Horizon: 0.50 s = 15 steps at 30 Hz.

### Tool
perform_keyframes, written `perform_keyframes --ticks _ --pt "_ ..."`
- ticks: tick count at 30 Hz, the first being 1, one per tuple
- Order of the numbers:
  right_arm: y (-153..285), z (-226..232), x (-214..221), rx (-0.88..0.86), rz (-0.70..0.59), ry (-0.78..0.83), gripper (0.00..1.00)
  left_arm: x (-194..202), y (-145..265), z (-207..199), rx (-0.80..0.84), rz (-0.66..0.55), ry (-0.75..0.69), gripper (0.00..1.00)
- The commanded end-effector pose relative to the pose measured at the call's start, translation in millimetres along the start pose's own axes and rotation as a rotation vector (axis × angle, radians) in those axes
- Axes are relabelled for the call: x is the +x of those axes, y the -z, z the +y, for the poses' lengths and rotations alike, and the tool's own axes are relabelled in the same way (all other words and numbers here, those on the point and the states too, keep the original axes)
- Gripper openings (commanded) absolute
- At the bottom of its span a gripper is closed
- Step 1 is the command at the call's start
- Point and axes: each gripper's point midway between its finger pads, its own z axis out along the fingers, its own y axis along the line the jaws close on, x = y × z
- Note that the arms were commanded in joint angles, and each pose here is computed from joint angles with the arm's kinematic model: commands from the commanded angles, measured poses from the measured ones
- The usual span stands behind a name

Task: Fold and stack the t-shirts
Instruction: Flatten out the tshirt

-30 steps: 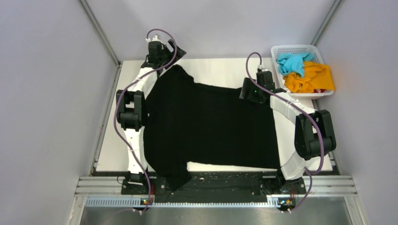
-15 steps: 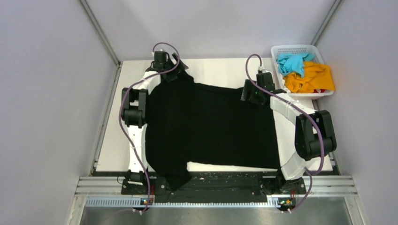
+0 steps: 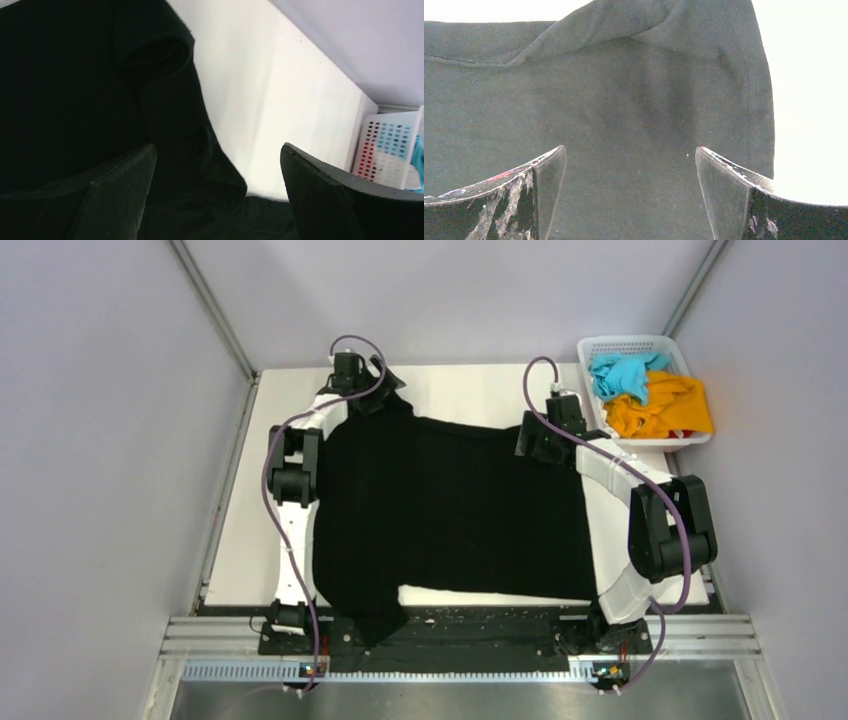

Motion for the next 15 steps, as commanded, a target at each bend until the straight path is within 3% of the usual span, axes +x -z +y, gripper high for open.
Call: perform_keyframes --ticks 1,7,15 --pt "11.2 0.2 -10.8 0.008 -0.044 0.011 0.99 -12.5 -15.2 -32.0 0.118 -0.039 0.007 0.99" --pt "14.1 -2.6 -13.3 0.023 -0.053 0.012 0.99 -21.8 -31.7 -64.4 0.252 -0.064 0.051 0.99" --pt "12.7 -2.8 -14.6 0.028 -0.056 0.004 0.99 -58.4 -37.9 -123.4 0.395 -0.27 0.028 0.99"
